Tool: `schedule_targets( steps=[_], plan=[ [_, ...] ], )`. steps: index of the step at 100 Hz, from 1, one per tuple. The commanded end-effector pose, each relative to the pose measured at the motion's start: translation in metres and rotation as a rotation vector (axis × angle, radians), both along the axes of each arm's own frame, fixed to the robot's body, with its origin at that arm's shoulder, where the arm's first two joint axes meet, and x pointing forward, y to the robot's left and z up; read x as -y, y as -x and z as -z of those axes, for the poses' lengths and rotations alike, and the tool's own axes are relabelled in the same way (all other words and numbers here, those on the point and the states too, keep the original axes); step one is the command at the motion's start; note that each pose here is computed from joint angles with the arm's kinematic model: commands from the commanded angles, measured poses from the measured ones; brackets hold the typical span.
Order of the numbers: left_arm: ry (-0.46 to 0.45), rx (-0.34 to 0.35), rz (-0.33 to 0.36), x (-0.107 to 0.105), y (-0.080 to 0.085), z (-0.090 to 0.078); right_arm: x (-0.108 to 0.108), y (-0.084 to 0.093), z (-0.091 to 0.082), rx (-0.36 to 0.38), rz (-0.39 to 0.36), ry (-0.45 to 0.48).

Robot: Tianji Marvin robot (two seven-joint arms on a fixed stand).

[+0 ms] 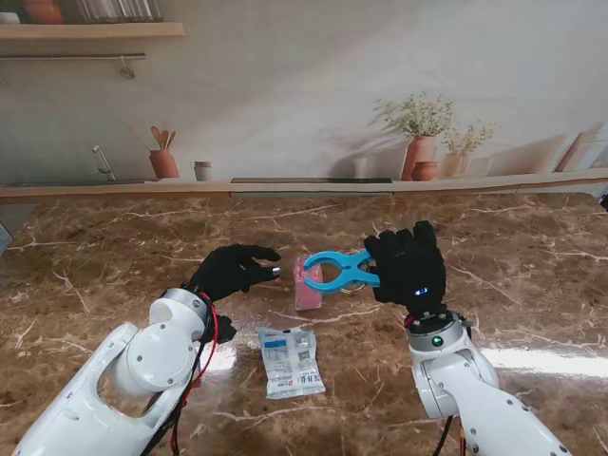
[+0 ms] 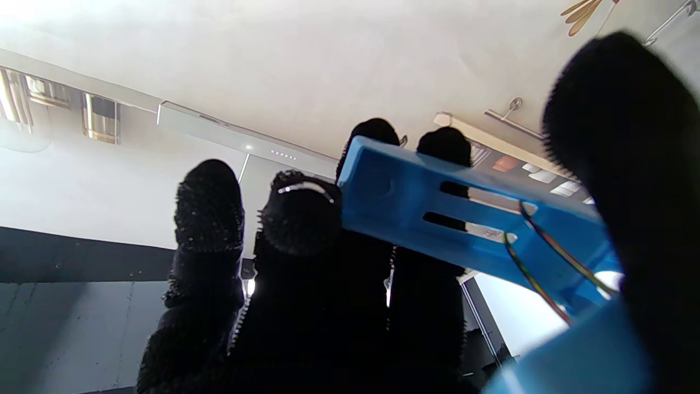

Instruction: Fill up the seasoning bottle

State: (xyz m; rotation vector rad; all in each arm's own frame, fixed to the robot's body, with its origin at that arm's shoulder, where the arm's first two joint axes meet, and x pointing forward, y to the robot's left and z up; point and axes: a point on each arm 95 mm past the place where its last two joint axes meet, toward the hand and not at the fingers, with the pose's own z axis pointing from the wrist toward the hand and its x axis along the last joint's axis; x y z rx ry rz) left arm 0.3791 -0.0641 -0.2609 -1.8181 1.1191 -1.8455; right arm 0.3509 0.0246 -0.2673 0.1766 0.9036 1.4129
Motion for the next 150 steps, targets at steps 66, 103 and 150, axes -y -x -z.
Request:
schedule_targets(
  steps=[66, 103, 150],
  plan=[
    [-0.321, -0.207, 0.051, -0.002, -0.022, 0.062, -0.001, 0.001, 0.012, -0.045, -0.006, -0.002],
    [-0.374, -0.281, 0.086, 0.002, -0.024, 0.086, -0.001, 0.001, 0.014, -0.06, -0.006, -0.007],
    [-0.408, -0.352, 0.186, 0.004, -0.019, 0.097, 0.0, 0.001, 0.015, -0.061, -0.003, -0.003]
  ],
)
